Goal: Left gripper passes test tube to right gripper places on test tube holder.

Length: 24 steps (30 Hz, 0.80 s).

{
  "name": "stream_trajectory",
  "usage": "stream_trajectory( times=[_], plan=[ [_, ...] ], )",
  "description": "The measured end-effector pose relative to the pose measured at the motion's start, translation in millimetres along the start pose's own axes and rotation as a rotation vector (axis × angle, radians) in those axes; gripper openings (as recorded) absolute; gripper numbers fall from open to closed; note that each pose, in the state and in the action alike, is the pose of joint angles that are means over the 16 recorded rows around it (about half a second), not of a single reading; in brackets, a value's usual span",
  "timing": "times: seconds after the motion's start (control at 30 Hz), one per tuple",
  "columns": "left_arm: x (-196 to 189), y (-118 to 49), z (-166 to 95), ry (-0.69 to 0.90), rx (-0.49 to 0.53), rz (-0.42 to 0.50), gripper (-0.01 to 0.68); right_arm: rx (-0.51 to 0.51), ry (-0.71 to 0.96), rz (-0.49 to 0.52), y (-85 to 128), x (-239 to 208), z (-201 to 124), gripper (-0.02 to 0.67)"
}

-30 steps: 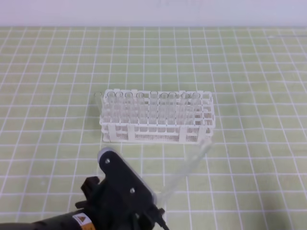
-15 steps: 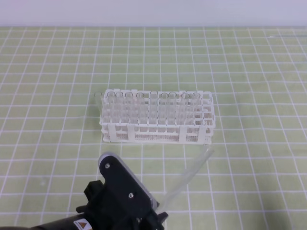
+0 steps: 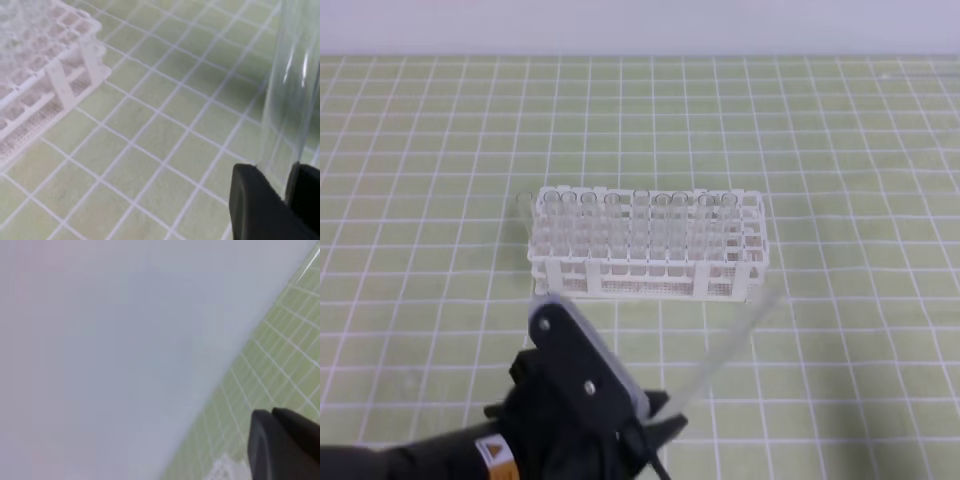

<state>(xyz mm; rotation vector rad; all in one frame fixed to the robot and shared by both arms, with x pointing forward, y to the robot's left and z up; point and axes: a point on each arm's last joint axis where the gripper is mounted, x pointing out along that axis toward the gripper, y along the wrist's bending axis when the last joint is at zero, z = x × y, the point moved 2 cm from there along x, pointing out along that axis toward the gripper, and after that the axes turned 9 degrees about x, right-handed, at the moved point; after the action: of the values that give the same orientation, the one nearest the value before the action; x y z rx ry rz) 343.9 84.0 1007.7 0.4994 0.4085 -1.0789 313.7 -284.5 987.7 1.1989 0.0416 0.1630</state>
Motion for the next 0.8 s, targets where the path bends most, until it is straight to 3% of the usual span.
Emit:
stream_trajectory(
  times=[0.3,0.6,0.8],
  plan=[
    [9.8,11.4,1.2,-0.048,-0.061,-0.032,0.118,0.016,0.118,0.055,6.4,-0.7,-12.6,-0.018],
    [19.4,4.4,4.0,-0.100,-0.071,-0.134,0.109,-0.159,0.327,0.165,32.2,4.3,-28.2,-0.004],
    [20.6,-0.6,6.9,-0.131,-0.069,-0.181,0.104,-0.294,0.462,0.205,55.1,25.1,-30.6,0.080]
  ],
)
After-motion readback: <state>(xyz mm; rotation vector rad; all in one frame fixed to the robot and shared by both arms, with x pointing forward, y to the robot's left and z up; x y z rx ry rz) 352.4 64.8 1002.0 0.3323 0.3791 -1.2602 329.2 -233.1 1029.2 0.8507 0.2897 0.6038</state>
